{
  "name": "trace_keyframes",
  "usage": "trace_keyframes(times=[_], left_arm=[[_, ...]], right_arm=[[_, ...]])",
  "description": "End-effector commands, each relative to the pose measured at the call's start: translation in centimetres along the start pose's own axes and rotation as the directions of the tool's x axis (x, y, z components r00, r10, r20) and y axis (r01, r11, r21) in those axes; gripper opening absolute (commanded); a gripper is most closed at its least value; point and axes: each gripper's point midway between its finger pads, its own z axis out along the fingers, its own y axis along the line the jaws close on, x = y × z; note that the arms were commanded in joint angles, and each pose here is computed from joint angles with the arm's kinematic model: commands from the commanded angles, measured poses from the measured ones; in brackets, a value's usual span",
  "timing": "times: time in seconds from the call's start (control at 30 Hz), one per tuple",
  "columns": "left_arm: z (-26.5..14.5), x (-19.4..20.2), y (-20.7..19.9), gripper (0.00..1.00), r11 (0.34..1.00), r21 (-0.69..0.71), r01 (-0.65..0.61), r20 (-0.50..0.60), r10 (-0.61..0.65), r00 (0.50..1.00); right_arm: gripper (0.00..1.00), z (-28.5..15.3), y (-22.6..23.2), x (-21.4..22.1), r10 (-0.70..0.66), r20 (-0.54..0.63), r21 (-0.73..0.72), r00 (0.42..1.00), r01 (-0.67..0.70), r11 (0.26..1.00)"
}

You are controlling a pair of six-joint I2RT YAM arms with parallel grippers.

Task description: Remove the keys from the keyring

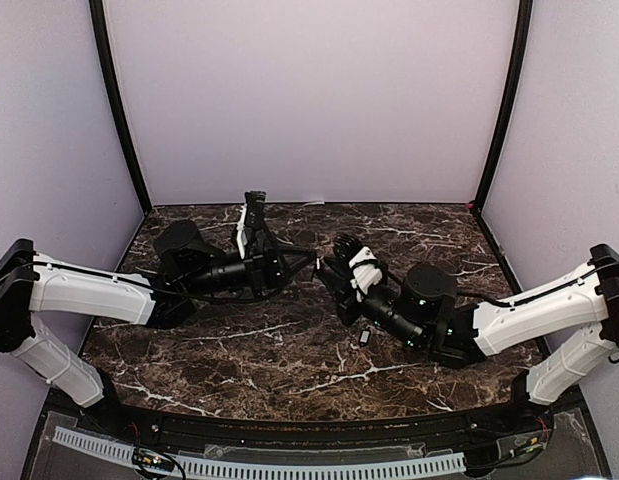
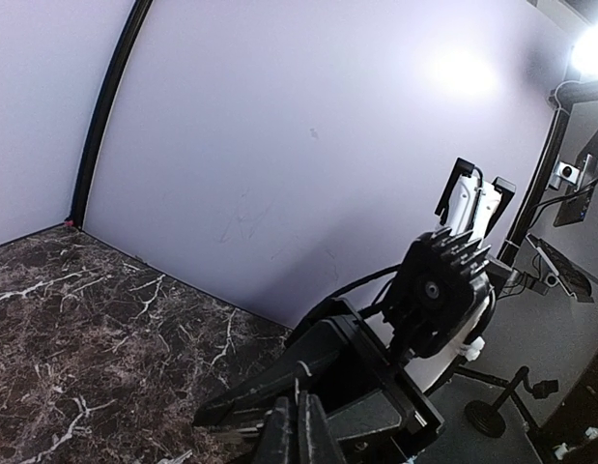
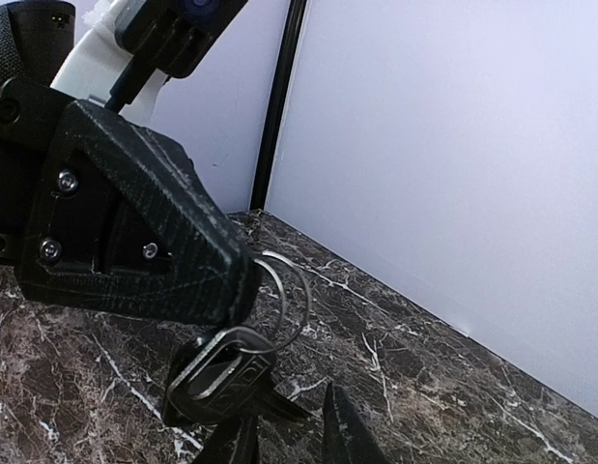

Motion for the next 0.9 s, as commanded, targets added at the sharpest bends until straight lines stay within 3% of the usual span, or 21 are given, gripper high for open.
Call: trace_keyframes(times=[0.0, 0.2, 0.57, 0.67, 0.87], left_arm=[[-0.6, -1.2, -0.8, 0.00, 0.999, 0.004, -0.036, 0.031, 0.036, 0.999], [-0.7, -1.2, -0.8, 0.00, 0.999, 0.001, -0.038, 0.029, 0.038, 0.999], [-0.7, -1.1, -0.8, 0.00, 0.999, 0.003, -0.038, 0.027, 0.038, 0.999], [-0.8, -1.2, -0.8, 0.00, 0.999, 0.002, -0.038, 0.030, 0.038, 0.999], [-0.8, -1.5, -0.9, 0.00, 0.999, -0.003, -0.045, 0.041, 0.045, 0.998]], right_arm=[[0.22, -0.2, -0.3, -2.4, 0.004, 0.075, 0.041, 0.997, -0.007, 0.999], [0.12, -0.2, 0.4, -3.2, -0.018, 0.088, 0.030, 0.996, 0.015, 0.999], [0.10, 0.2, 1.6, -3.3, -0.060, 0.077, 0.031, 0.995, 0.058, 0.998], [0.00, 0.3, 1.5, -3.3, -0.061, 0.075, 0.043, 0.995, 0.057, 0.997], [0.00, 0.1, 1.2, -3.0, -0.063, 0.064, 0.067, 0.996, 0.058, 0.996]])
